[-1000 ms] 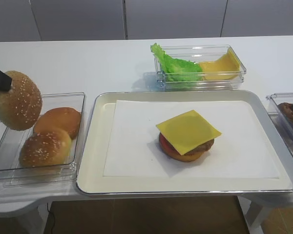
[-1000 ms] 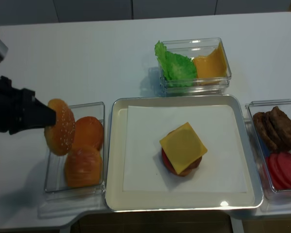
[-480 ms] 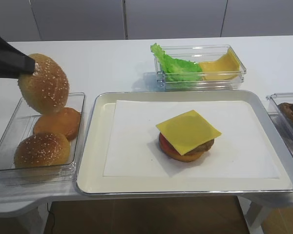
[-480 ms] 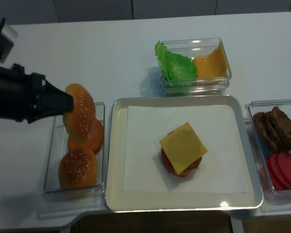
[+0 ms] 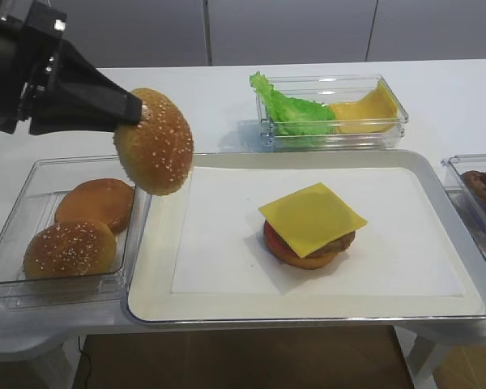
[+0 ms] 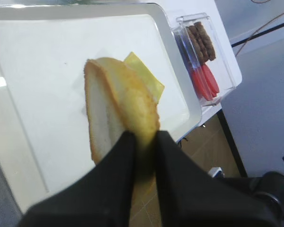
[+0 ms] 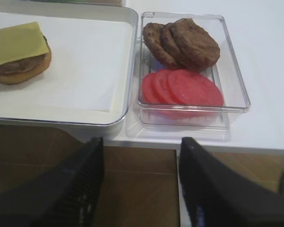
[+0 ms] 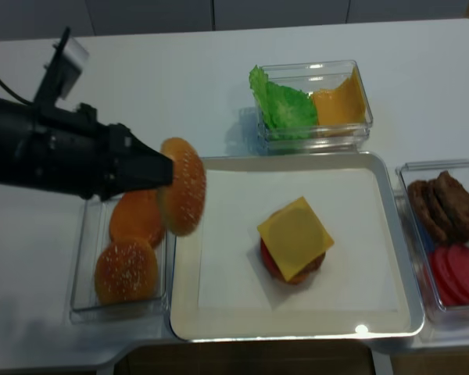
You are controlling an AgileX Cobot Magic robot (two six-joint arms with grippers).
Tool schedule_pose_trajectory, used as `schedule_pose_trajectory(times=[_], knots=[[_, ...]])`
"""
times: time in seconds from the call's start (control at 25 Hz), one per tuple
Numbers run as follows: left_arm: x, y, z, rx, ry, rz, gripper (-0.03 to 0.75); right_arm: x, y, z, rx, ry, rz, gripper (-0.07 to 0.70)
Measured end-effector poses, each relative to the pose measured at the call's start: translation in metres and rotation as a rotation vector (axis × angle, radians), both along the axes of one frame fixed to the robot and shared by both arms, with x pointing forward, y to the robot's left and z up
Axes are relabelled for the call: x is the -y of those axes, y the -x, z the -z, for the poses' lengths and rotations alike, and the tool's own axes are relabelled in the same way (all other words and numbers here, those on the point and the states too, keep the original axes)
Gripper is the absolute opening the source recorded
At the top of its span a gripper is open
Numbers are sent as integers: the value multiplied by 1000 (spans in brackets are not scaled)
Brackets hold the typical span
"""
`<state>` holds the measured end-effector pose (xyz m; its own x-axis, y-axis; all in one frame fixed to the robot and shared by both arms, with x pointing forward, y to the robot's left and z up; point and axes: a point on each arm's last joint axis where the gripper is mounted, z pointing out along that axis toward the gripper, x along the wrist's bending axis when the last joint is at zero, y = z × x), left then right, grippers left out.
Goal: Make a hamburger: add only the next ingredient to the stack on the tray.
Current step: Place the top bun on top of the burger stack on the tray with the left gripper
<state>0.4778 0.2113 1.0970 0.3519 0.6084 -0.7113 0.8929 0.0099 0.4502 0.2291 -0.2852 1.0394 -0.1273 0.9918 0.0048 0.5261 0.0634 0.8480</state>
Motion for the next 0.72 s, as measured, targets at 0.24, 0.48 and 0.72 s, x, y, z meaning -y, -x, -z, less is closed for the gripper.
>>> schedule_pose_trajectory(times=[0.24, 0.48, 0.72], knots=[[37, -7, 10, -31, 83, 38, 86, 0, 0, 0, 0, 0, 0, 388], [83, -13, 30, -82, 184, 111, 83, 0, 0, 0, 0, 0, 0, 388], [114, -22, 51, -127, 288, 123, 82, 0, 0, 0, 0, 0, 0, 388]])
